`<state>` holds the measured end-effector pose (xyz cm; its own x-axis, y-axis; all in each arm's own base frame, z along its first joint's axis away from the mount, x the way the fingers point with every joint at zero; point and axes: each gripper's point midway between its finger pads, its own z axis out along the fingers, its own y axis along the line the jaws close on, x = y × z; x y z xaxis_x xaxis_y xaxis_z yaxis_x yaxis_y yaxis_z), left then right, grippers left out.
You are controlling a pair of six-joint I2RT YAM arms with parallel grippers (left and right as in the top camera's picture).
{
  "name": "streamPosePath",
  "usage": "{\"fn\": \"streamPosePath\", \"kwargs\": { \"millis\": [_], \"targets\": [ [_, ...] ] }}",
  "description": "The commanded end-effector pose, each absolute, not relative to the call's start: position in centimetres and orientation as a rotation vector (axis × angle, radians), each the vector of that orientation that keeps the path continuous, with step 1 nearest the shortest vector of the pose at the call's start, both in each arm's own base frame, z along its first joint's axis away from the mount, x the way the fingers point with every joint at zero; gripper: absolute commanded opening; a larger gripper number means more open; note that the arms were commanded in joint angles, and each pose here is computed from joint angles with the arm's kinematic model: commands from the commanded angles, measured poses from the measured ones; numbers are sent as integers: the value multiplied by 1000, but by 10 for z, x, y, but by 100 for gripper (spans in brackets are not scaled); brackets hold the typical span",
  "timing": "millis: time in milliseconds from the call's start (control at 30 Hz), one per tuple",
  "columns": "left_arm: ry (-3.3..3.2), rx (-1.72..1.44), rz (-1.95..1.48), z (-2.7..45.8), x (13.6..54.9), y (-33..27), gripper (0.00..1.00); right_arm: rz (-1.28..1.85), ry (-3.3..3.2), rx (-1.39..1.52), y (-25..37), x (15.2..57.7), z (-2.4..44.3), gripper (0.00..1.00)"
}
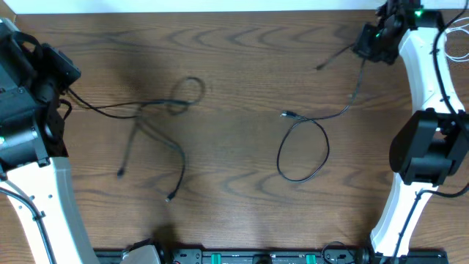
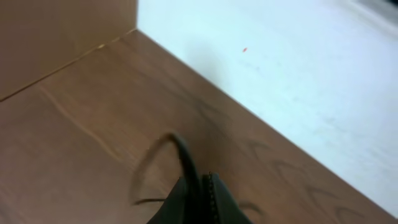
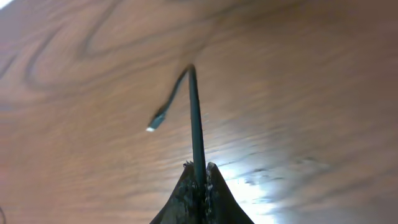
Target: Untangle cables
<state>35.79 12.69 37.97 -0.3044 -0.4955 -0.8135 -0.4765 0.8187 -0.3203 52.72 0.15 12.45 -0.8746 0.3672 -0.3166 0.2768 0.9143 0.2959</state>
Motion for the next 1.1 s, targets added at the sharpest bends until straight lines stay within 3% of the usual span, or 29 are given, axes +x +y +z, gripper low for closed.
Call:
{"fn": "streamPosePath", "kwargs": {
  "millis": [0,233,467,500,533,567,900,1067],
  "targets": [
    [1903,-589,-172,407,365,101,7,561,2727,174,65,522,123,1],
    [1830,-438,-288,438,361,74,7,638,2657,-162,167,519,130,1],
    [1766,-404,-280,462,338,65,7,453,2643,-108,193,521,127,2],
    [1753,-398,-278,467,334,64,7,446,2640,-111,193,522,127,26],
    [1740,-392,-277,471,331,63,7,447,2640,-112,194,522,127,70],
    [1728,-386,-276,475,328,61,7,449,2640,-112,194,522,127,99],
    [1689,-258,-454,496,309,24,7,875,2530,-527,254,490,155,99],
    [1680,-215,-535,502,302,9,7,931,2487,-626,283,478,161,99]
  ]
}}
